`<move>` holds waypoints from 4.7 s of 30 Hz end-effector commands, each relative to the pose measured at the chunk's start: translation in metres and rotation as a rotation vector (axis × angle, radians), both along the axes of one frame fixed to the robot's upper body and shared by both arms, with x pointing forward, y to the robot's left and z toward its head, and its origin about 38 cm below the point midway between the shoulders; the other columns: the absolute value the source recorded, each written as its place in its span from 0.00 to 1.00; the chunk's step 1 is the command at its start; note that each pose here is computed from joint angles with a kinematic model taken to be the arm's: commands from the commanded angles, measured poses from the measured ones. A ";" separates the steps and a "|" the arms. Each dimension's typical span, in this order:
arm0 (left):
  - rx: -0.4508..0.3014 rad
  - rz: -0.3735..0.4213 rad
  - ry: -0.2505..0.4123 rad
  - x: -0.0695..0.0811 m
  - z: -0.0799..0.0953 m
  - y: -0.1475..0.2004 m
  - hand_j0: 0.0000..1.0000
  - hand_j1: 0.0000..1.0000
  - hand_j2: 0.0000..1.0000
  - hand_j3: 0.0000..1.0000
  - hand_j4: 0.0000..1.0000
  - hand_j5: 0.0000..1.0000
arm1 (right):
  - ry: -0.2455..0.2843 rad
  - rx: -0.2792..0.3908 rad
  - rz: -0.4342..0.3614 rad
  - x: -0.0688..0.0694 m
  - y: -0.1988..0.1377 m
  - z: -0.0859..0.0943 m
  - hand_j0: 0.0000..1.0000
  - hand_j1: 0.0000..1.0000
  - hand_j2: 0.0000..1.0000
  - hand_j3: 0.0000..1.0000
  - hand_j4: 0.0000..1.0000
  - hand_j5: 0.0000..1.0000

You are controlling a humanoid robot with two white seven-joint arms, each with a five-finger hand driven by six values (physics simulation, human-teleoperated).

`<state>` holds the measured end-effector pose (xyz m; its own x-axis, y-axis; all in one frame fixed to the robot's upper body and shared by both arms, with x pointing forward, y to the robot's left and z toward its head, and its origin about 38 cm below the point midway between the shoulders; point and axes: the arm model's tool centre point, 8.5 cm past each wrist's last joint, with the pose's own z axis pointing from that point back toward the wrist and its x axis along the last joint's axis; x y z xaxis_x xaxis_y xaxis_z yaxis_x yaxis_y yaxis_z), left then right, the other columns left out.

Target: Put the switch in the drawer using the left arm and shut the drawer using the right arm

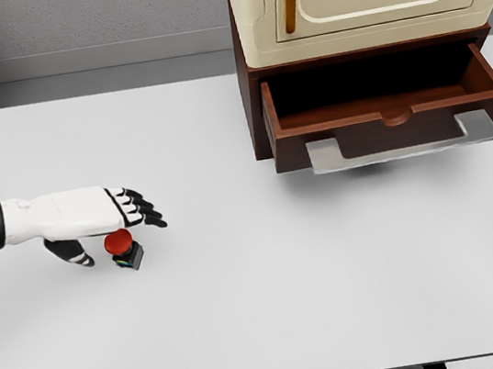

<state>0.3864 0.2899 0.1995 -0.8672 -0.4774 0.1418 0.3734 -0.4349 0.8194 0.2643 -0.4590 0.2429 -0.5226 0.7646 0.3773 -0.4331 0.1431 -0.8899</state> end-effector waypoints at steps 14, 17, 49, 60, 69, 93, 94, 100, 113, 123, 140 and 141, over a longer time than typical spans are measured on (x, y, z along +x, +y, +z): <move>0.023 -0.027 -0.007 -0.011 0.004 0.000 0.79 0.79 0.79 0.79 0.79 0.79 | 0.023 -0.011 0.109 0.022 0.029 -0.003 0.53 0.53 0.53 0.53 0.53 0.53; 0.022 -0.028 -0.007 -0.011 0.004 -0.001 0.79 0.79 0.79 0.79 0.79 0.79 | 0.027 -0.008 0.116 0.023 0.031 -0.005 0.54 0.54 0.54 0.54 0.54 0.54; 0.029 -0.080 0.002 -0.020 -0.004 -0.016 0.32 0.32 0.32 0.32 0.32 0.32 | 0.031 -0.005 0.142 0.028 0.039 -0.007 0.57 0.57 0.57 0.57 0.57 0.57; -0.049 -0.213 -0.126 -0.012 0.041 -0.069 0.32 0.32 0.32 0.32 0.32 0.32 | 0.031 -0.005 0.142 0.028 0.039 -0.007 0.58 0.58 0.58 0.58 0.58 0.58; -0.108 -0.287 -0.228 0.000 0.080 -0.106 0.32 0.32 0.32 0.32 0.32 0.32 | 0.032 -0.005 0.140 0.028 0.039 -0.007 0.58 0.58 0.58 0.58 0.58 0.58; -0.280 -0.358 -0.331 0.018 0.173 -0.143 0.24 0.24 0.24 0.24 0.24 0.24 | 0.030 -0.005 0.140 0.028 0.039 -0.006 0.58 0.58 0.58 0.58 0.58 0.58; -0.286 -0.359 -0.335 0.018 0.179 -0.142 0.24 0.24 0.24 0.24 0.24 0.24 | 0.032 -0.005 0.140 0.028 0.039 -0.007 0.58 0.58 0.58 0.58 0.58 0.58; -0.305 -0.370 -0.337 0.020 0.181 -0.151 0.24 0.24 0.24 0.24 0.24 0.24 | 0.032 -0.005 0.140 0.028 0.039 -0.007 0.58 0.58 0.58 0.58 0.58 0.58; -0.379 -0.368 -0.267 0.067 0.160 -0.253 0.24 0.24 0.24 0.24 0.24 0.24 | 0.027 -0.004 0.140 0.029 0.039 -0.006 0.59 0.59 0.59 0.59 0.59 0.59; -0.359 -0.338 -0.204 0.082 0.132 -0.297 0.24 0.24 0.24 0.24 0.24 0.24 | 0.000 0.000 0.138 0.032 0.038 0.002 0.59 0.59 0.59 0.59 0.59 0.59; -0.351 -0.301 -0.145 0.093 0.115 -0.304 0.69 0.69 0.69 0.69 0.69 0.69 | 0.003 0.000 0.139 0.032 0.039 0.001 0.60 0.60 0.60 0.60 0.60 0.60; -0.348 -0.287 -0.137 0.096 0.112 -0.302 0.75 0.75 0.75 0.75 0.75 0.75 | 0.002 0.000 0.138 0.032 0.038 0.001 0.60 0.60 0.60 0.60 0.60 0.60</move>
<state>0.4795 -0.0142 0.3130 -0.9828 -0.1477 0.1107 0.1396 -0.2020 0.9694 0.2957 -0.4205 0.2432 -0.6237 0.6867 0.3734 -0.4504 0.0746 -0.8897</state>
